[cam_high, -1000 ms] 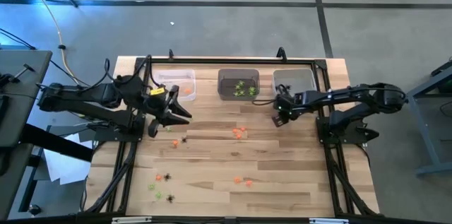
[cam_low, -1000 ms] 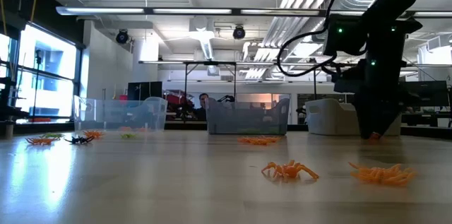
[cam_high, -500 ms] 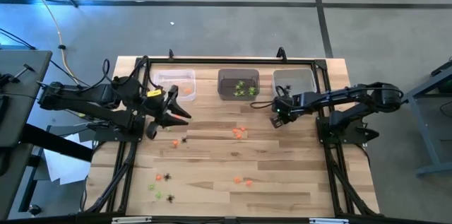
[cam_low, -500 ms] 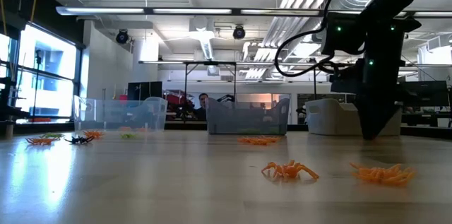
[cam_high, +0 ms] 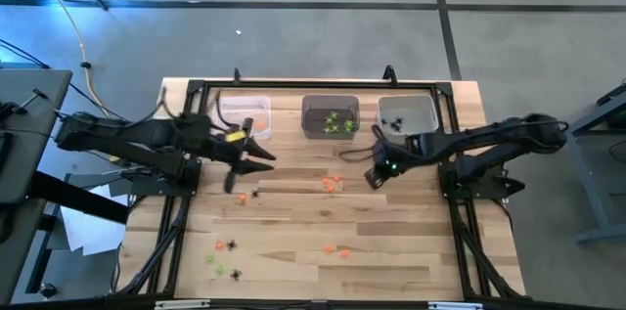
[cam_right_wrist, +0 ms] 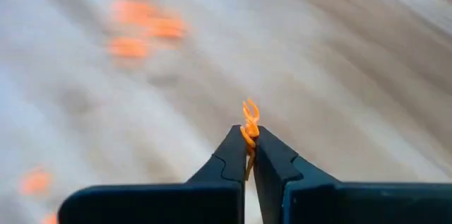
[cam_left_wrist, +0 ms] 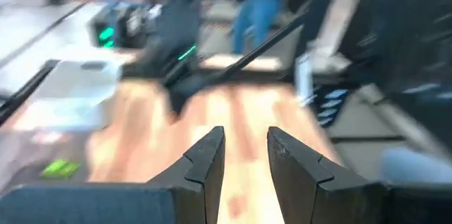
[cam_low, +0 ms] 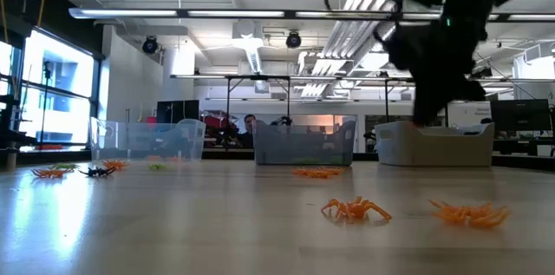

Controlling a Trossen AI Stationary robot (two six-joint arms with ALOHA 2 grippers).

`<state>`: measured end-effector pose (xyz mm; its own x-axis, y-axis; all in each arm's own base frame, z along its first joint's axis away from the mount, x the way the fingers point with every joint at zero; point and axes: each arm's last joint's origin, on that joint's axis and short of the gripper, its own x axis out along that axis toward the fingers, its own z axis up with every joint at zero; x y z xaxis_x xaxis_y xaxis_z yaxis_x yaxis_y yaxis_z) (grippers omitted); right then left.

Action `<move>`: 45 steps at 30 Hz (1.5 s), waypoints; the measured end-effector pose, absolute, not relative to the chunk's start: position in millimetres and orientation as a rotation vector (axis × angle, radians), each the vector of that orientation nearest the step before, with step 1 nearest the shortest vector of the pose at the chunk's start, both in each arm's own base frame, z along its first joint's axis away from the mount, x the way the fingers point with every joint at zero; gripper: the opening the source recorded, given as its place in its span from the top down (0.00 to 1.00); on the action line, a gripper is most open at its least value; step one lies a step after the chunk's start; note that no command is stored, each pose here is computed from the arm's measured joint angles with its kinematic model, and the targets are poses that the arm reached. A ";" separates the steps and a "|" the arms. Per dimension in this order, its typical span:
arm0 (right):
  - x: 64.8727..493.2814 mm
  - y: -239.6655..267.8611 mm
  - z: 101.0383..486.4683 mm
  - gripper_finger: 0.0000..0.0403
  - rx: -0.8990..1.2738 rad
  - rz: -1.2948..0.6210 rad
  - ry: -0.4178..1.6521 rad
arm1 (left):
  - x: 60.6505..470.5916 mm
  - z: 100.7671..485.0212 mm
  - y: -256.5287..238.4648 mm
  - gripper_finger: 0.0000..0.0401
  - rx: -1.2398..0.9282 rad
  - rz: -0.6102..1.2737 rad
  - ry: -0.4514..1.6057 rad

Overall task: Sort Halloween decoration
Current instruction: Put the orange spider toy into the transparent bin

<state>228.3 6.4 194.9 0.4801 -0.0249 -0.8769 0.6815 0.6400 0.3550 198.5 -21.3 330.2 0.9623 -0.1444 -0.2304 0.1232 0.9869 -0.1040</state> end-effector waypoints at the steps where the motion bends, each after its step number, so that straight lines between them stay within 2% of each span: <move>1: 236.0 15.3 206.0 0.99 0.739 -0.441 0.917 | 203.8 322.9 -21.0 0.77 -0.075 -0.107 0.266; 5: 259.2 50.4 251.1 1.00 0.608 -0.305 0.625 | 231.9 293.6 -23.1 0.77 -0.052 -0.088 0.266; 10: 273.3 89.2 279.8 1.00 0.493 -0.223 0.418 | 271.0 270.1 -29.7 0.76 -0.064 -0.175 0.176; 20: 298.2 136.5 281.9 1.00 0.357 -0.197 0.389 | 302.2 254.8 -42.2 0.71 -0.040 -0.227 -0.002; 33: 308.1 131.1 288.1 1.00 0.298 -0.249 0.353 | 301.1 261.5 -64.6 0.53 -0.018 -0.270 -0.059; 45: 313.3 133.5 301.2 1.00 0.260 -0.197 0.237 | 301.4 263.0 -63.1 0.51 0.004 -0.218 -0.078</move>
<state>313.3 133.5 301.2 0.9532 -0.1613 -0.2557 0.2221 0.9475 0.2301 301.4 -63.1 263.0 0.9734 -0.2159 0.0772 0.2156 0.9764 0.0124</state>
